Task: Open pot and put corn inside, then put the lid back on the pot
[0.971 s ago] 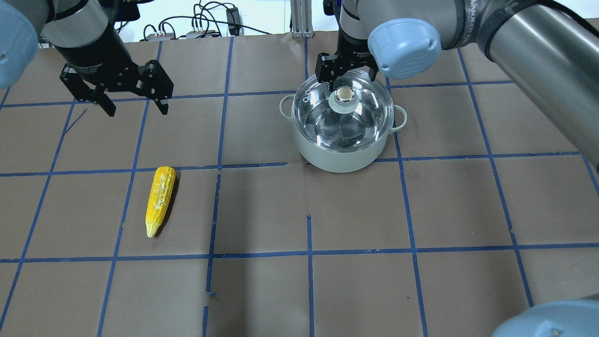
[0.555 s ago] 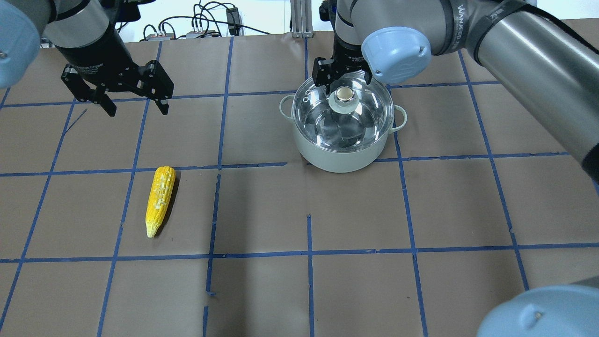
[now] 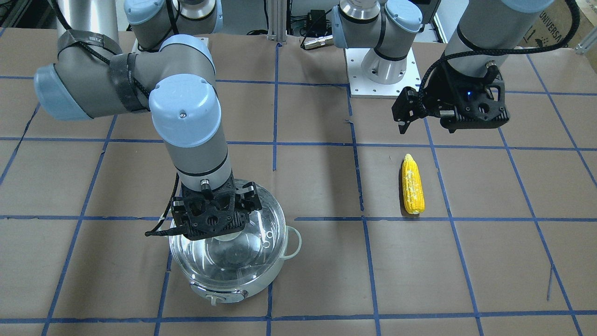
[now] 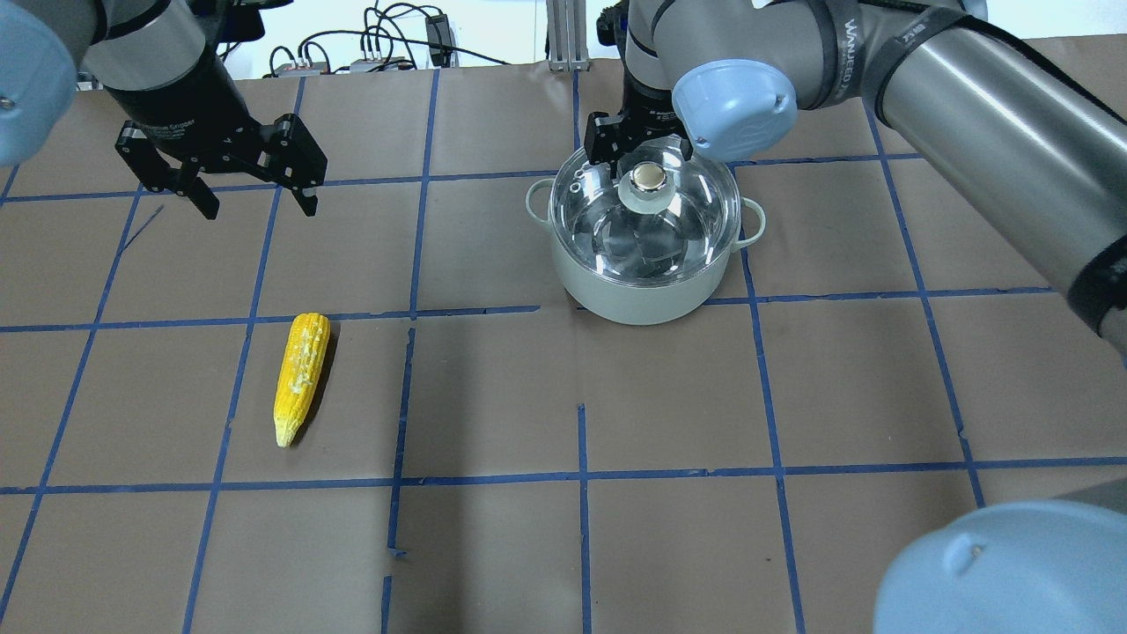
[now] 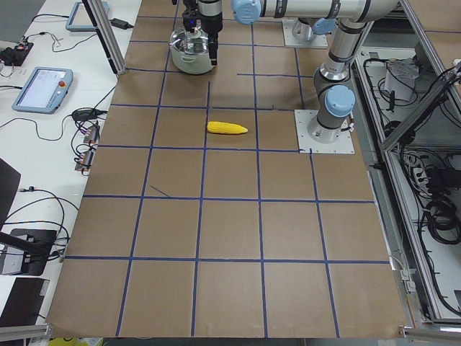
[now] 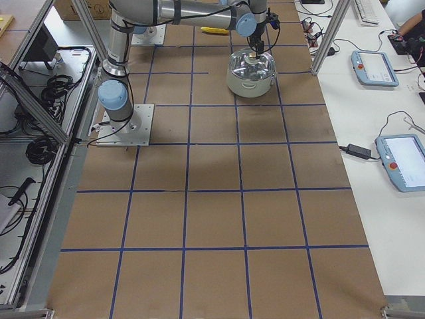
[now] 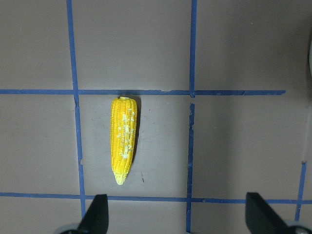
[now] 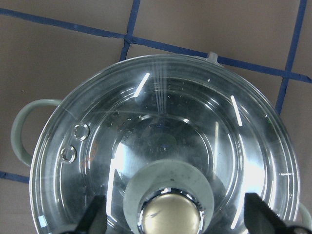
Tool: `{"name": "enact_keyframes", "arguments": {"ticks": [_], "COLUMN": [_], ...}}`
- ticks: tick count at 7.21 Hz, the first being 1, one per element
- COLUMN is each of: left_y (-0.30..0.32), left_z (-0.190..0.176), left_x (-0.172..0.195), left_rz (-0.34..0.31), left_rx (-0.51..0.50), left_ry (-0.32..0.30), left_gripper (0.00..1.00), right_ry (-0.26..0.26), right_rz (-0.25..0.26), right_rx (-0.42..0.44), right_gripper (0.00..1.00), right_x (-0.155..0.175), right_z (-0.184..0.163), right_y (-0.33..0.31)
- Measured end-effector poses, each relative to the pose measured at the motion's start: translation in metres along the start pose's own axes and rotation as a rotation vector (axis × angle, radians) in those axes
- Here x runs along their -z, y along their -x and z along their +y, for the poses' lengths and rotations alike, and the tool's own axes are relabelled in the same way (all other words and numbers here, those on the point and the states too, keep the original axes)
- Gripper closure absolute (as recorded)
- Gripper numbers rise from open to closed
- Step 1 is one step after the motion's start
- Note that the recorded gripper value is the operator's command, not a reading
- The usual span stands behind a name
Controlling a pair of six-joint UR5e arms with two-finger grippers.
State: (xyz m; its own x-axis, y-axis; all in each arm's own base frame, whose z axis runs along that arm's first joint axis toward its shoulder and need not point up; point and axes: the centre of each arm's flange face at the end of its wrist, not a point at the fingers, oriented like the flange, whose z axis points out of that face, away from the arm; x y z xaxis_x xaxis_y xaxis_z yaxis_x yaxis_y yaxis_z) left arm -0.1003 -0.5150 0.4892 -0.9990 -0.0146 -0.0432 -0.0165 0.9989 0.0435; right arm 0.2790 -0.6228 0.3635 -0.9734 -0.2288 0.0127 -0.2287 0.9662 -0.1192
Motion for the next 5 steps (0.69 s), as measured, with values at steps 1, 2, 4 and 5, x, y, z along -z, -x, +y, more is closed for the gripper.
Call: {"name": "enact_keyframes", "arguments": {"ticks": [1, 2, 4, 5], "left_y": [-0.0003, -0.0003, -0.0004, -0.0004], "left_z": [0.0001, 0.0001, 0.0001, 0.0002], "left_x": [-0.0001, -0.0001, -0.0001, -0.0001], "left_rz": [0.000, 0.000, 0.000, 0.000], "left_rx": [-0.001, -0.001, 0.000, 0.000], "left_ry": [0.000, 0.001, 0.001, 0.001], "left_gripper": [0.00, 0.00, 0.00, 0.00], "right_ry": [0.000, 0.002, 0.007, 0.009], "right_rz": [0.000, 0.000, -0.001, -0.001], "right_rx": [0.000, 0.000, 0.000, 0.000], "right_gripper": [0.03, 0.10, 0.35, 0.49], "right_x": [-0.0033, -0.0064, -0.0104, -0.0113], "right_z": [-0.0010, -0.0015, -0.0011, -0.0010], "right_y": [0.0001, 0.0001, 0.0003, 0.0003]}}
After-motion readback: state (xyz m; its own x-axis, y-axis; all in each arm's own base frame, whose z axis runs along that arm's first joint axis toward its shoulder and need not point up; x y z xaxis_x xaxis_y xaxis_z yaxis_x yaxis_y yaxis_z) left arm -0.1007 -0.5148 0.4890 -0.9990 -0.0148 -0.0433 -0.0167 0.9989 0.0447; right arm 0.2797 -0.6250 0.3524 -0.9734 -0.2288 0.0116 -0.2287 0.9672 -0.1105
